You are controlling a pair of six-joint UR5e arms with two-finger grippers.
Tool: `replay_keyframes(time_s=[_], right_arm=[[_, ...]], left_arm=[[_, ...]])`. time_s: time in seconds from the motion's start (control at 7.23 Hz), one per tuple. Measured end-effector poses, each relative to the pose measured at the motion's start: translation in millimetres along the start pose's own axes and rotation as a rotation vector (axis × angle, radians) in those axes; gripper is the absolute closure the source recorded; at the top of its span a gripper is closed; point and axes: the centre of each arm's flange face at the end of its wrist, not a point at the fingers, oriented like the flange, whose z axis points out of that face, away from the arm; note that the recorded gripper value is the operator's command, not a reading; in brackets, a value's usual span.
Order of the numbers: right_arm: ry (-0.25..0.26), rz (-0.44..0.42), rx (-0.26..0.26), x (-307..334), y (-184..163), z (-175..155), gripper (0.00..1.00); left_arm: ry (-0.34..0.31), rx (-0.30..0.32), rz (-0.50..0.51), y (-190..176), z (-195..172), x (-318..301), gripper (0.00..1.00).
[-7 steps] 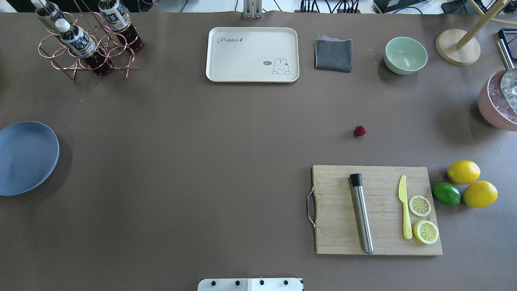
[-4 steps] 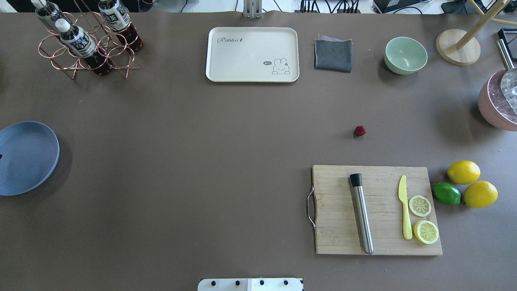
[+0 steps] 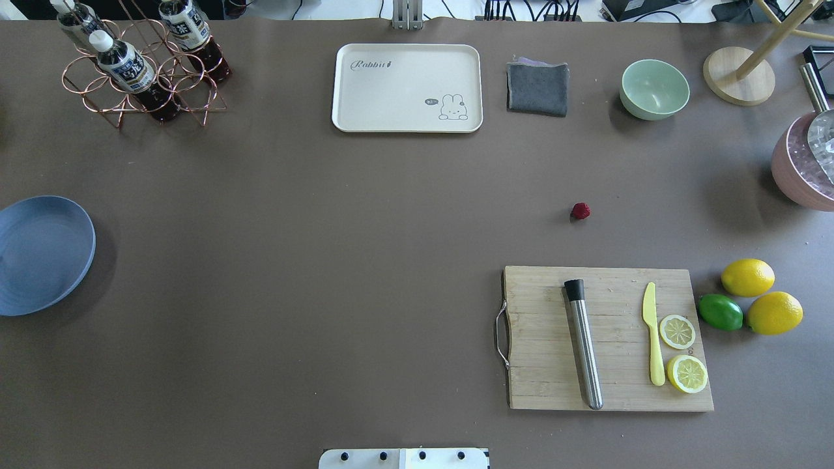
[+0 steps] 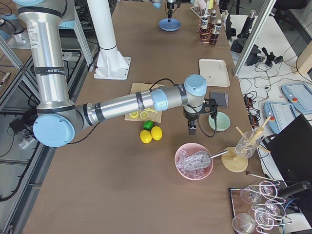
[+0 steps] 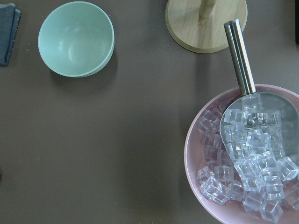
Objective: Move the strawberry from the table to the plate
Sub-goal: 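Push the blue plate toward the table center with the left gripper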
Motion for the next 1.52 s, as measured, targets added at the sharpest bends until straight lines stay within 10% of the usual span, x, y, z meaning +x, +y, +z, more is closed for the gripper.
replay_keyframes(time_s=[0.83,1.52], right_arm=[[-0.007,-0.019,0.021,-9,4,-11,0.0],[0.004,-0.006,-0.01,-98,-13,26,0.0]], left_arm=[[0.185,0.008,-0.082,-80,-89,75,1.0],[0.198,0.03,-0.226,-129,-98,314,1.0]])
